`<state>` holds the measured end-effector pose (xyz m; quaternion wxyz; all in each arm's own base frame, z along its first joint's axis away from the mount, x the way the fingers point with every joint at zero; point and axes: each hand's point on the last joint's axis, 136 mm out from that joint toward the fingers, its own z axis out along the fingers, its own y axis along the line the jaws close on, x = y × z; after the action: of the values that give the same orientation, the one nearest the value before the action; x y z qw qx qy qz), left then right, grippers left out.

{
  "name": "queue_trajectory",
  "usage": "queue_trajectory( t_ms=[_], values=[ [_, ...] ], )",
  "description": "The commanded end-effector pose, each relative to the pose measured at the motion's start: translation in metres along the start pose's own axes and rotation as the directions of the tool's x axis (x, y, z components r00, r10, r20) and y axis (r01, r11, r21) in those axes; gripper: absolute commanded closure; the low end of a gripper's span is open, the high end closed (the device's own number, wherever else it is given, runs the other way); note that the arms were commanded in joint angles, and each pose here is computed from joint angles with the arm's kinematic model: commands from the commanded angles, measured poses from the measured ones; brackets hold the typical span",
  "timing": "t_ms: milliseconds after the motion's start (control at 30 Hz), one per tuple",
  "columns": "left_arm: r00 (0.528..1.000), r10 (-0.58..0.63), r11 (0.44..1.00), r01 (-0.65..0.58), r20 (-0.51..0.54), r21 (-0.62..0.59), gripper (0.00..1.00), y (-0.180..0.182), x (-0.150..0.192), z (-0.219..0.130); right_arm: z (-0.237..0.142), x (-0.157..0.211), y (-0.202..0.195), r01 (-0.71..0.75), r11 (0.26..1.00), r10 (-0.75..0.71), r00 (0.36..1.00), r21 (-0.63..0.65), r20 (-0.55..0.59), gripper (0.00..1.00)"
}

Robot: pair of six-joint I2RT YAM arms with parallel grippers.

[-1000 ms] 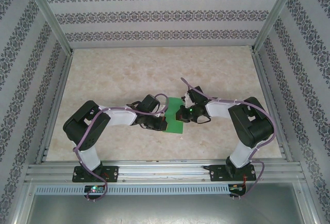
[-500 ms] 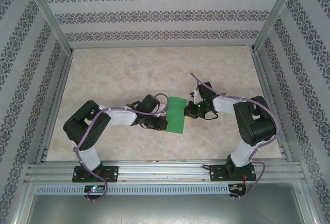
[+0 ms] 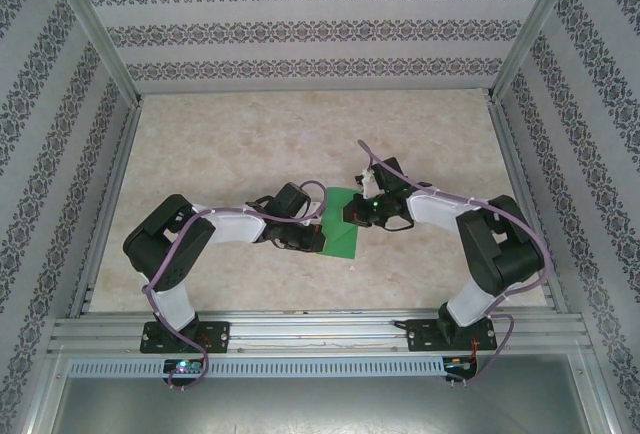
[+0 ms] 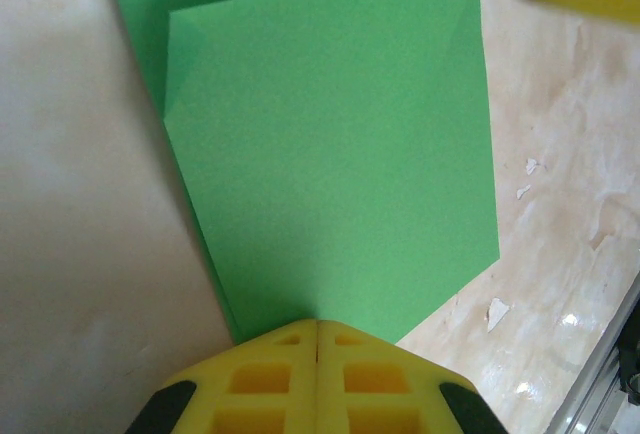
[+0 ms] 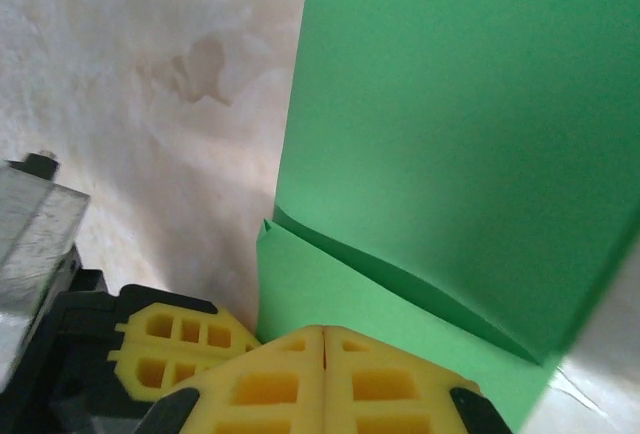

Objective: Fold a paper plane with a square sheet of paper (fold left side to right side)
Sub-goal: Fold the triangle a second time at the center of the table.

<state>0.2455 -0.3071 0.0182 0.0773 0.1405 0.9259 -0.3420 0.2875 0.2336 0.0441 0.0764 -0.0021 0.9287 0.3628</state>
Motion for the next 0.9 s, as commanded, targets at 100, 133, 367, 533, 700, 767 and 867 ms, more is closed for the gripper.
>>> queue_trajectory(
  t_ms=[100, 133, 367, 533, 700, 767, 867],
  values=[
    [0.998, -0.031, 0.999, 0.028, -0.063, -0.046, 0.97, 0.007, 0.012, 0.005, 0.019, 0.008, -0.028, -0.075, 0.995, 0.078, 0.996, 0.064, -0.043, 1.00],
    [0.998, -0.025, 0.999, 0.023, -0.058, -0.039, 0.96, 0.003, 0.008, 0.004, 0.020, 0.010, -0.032, -0.081, 0.994, 0.085, 0.995, 0.077, -0.049, 1.00],
    [1.000, 0.013, 1.000, -0.013, -0.023, 0.027, 0.96, -0.022, -0.011, -0.006, 0.023, 0.022, -0.048, -0.090, 0.987, 0.102, 0.991, 0.130, -0.083, 1.00],
    [0.999, 0.040, 0.997, -0.037, -0.035, 0.070, 0.97, -0.035, -0.018, 0.002, 0.025, 0.024, -0.051, -0.086, 0.987, 0.099, 0.991, 0.135, -0.093, 1.00],
    [0.998, 0.051, 0.996, -0.047, -0.048, 0.080, 0.97, -0.038, -0.022, 0.010, 0.027, 0.026, -0.055, -0.086, 0.986, 0.101, 0.990, 0.146, -0.098, 1.00],
    [0.997, 0.056, 0.995, -0.052, -0.051, 0.082, 0.98, -0.038, -0.024, 0.012, 0.027, 0.026, -0.056, -0.084, 0.985, 0.100, 0.990, 0.151, -0.101, 1.00],
    [0.996, 0.063, 0.995, -0.058, -0.059, 0.084, 0.98, -0.038, -0.024, 0.015, 0.028, 0.026, -0.057, -0.082, 0.984, 0.099, 0.989, 0.155, -0.106, 1.00]
  ],
)
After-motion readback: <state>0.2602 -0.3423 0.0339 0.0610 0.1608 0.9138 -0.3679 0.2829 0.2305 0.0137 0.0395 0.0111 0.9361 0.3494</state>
